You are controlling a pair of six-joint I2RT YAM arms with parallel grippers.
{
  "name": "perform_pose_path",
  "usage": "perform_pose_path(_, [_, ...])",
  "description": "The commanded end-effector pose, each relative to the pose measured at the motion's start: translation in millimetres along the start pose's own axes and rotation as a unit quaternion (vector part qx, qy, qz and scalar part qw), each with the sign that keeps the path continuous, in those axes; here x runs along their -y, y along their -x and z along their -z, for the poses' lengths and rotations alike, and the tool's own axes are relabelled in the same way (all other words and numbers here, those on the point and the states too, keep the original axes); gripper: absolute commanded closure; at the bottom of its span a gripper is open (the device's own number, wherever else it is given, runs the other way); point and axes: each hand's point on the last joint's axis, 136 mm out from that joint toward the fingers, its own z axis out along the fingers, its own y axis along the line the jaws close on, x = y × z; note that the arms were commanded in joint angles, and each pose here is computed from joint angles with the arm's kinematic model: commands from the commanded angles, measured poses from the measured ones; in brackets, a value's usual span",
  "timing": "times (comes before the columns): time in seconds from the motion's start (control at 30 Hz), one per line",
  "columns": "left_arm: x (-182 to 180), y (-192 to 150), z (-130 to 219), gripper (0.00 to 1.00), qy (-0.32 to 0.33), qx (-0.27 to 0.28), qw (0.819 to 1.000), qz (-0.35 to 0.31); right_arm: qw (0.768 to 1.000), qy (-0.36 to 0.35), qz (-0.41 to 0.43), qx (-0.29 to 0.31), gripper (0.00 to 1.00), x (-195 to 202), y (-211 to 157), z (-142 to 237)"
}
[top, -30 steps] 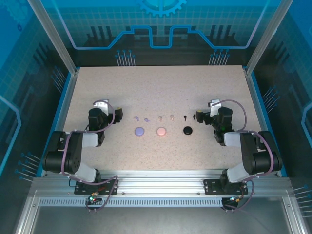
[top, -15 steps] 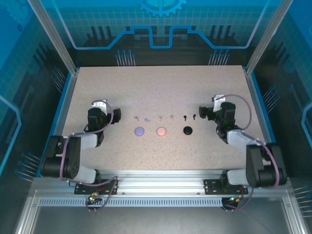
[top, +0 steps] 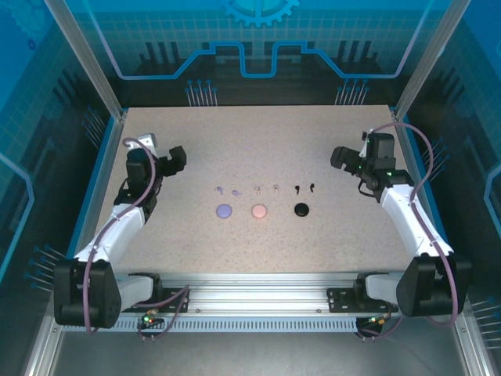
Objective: Insert the wireless bluetooth earbuds into the charging case
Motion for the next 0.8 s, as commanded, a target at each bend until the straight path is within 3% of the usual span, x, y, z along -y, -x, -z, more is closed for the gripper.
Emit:
perform_pose_path(0.0, [25, -2, 13, 0.01, -0.032, -0.04, 0.997, 0.064, 0.993, 0.027, -0.004, -0.114, 0.07, -21, -46, 10])
perform_pose_path(0.23, [91, 5, 23, 0.01, -0.099, -0.062, 0.988, 0.105, 0.98, 0.006, 0.043, -0.195, 0.09, -54, -94, 14])
perform_pose_path(0.37, [129, -7, 20, 0.01, -0.129, -0.094, 0.979, 0.128, 0.96, -0.009, 0.098, -0.261, 0.16, -66, -127, 6])
perform_pose_path(0.57, [173, -33, 13, 0.01, -0.159, -0.157, 0.965, 0.139, 0.93, -0.048, 0.19, -0.31, 0.15, -66, -155, -13])
perform_pose_path(0.77, [197, -47, 12, 0.01, -0.175, -0.187, 0.959, 0.124, 0.901, -0.035, 0.232, -0.364, 0.14, -70, -177, -35])
